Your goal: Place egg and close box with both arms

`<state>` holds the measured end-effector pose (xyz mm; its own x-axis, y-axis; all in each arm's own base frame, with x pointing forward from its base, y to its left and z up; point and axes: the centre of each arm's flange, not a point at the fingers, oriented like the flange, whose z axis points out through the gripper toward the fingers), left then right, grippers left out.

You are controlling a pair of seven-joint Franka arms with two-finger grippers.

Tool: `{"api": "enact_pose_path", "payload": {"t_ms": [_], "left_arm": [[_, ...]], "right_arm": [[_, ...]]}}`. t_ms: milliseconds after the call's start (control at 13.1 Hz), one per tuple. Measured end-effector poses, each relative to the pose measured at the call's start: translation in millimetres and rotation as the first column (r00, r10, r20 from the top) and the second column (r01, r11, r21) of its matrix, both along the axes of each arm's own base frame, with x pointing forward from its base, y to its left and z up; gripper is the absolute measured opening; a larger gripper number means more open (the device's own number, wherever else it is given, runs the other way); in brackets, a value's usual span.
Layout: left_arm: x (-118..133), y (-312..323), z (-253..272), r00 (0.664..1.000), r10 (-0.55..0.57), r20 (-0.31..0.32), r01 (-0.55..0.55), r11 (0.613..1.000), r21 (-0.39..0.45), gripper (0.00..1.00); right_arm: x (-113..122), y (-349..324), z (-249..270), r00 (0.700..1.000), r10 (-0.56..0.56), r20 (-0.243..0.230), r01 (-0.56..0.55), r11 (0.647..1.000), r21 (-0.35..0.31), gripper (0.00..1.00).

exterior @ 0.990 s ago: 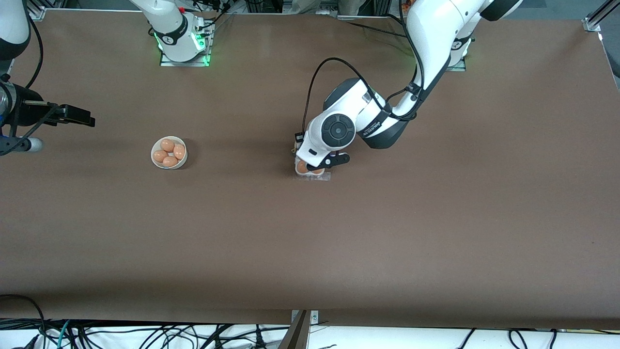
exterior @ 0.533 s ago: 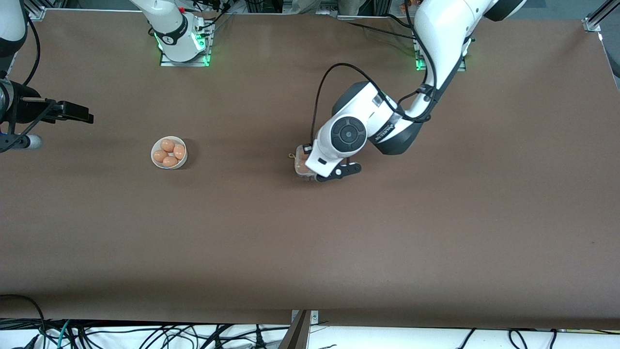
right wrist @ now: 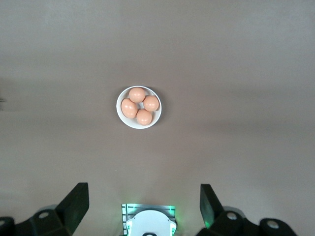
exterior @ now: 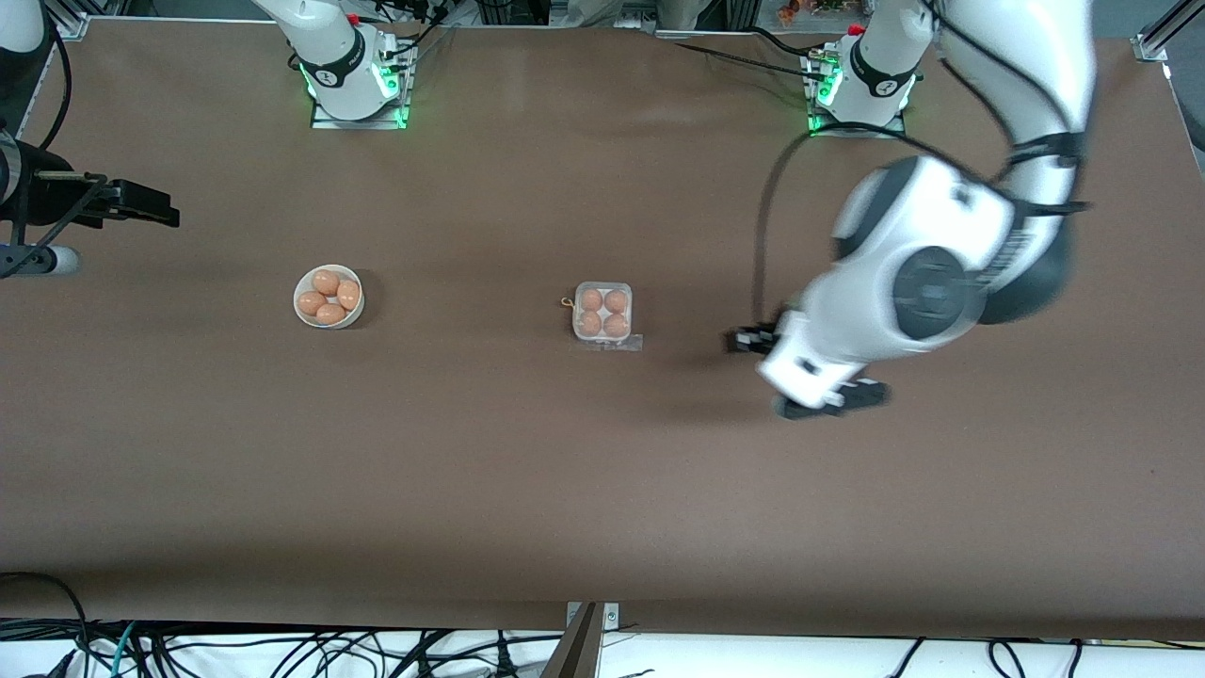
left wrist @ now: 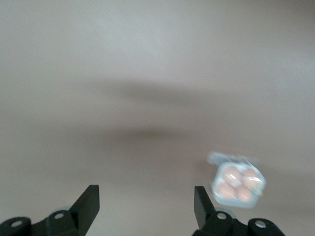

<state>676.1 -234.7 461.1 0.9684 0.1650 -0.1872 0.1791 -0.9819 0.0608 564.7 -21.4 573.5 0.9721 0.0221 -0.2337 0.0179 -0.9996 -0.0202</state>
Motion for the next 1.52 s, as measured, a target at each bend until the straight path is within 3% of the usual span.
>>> {"api": "enact_pose_path", "payload": {"t_ms": [76, 305, 914, 1218, 1523], "left_arm": [[7.1, 19.4, 2.2, 1.000, -0.010, 0.025, 0.009, 0.999, 0.038, 0.95], [15.0, 39.3, 1.9, 0.997, -0.049, 0.064, 0.040, 0.991, 0.128, 1.00], [34.4, 158.9, 44.3, 0.973, -0.188, 0.136, 0.165, 0.972, 0.166, 1.00], [3.8, 236.4, 94.8, 0.973, -0.116, 0.200, 0.109, 0.993, 0.047, 1.00], [-43.7, 250.9, 128.3, 0.972, -0.116, 0.207, 0.110, 0.993, 0.037, 1.00]], "right_arm": [[0.3, -0.2, 3.1, 1.000, 0.000, 0.006, 0.000, 1.000, -0.001, 1.00], [0.5, -0.5, 5.8, 1.000, -0.001, 0.011, 0.001, 1.000, -0.001, 1.00], [1.2, -1.0, 13.6, 1.000, -0.002, 0.026, 0.002, 1.000, -0.001, 1.00], [1.0, -0.6, 13.5, 1.000, -0.001, 0.025, 0.001, 1.000, -0.001, 1.00], [0.9, 0.1, 13.4, 1.000, 0.000, 0.024, 0.000, 1.000, -0.001, 1.00]]}}
